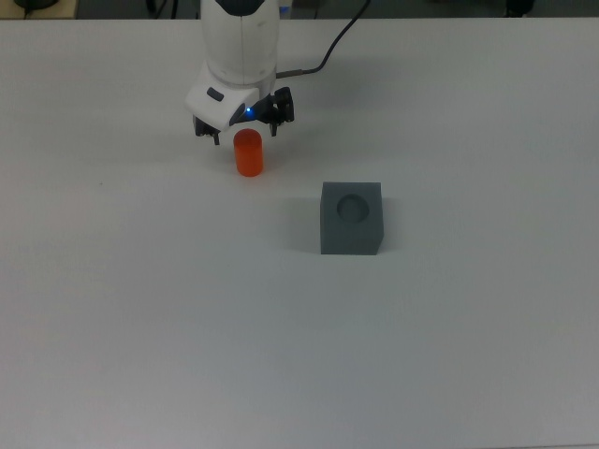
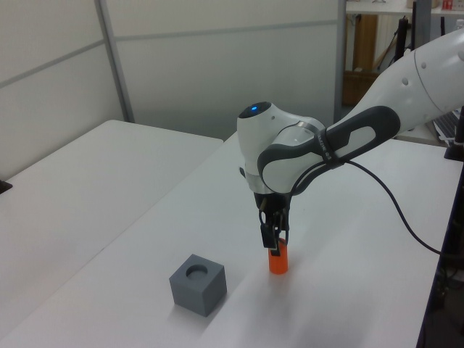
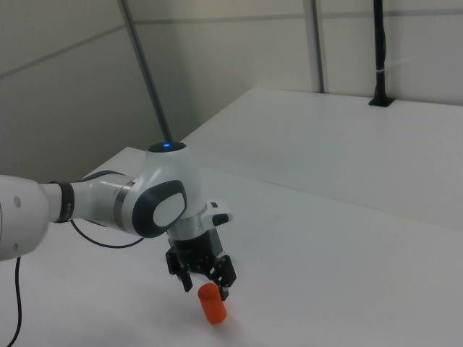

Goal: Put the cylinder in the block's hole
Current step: 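Close the gripper around the orange cylinder, then lift the orange cylinder up off the table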

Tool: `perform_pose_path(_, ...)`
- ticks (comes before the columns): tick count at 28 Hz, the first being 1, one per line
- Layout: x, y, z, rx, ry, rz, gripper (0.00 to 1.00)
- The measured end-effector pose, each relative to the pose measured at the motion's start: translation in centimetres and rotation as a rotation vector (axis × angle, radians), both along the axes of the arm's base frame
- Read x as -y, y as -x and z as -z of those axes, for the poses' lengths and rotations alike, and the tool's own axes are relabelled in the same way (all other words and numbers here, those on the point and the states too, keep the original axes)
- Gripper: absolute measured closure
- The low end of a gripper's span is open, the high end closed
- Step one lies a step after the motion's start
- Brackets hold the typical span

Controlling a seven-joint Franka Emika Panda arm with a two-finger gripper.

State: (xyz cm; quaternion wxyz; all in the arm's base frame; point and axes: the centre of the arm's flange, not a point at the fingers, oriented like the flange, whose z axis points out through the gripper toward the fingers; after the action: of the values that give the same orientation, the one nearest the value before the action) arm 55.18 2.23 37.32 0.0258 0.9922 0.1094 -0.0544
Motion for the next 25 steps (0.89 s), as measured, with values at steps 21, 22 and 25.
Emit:
perform_pose_path(21,-0.6,-0.2,0.1,0.001,0.024,-0.031,0.49)
perform_pose_path(22,-0.6,-0.3,0.1,0.002,0.023,-0.031,0.49)
perform_pose_path(25,-0.7,-0.6,-0.6,0.017,0.023,-0.031,0.49)
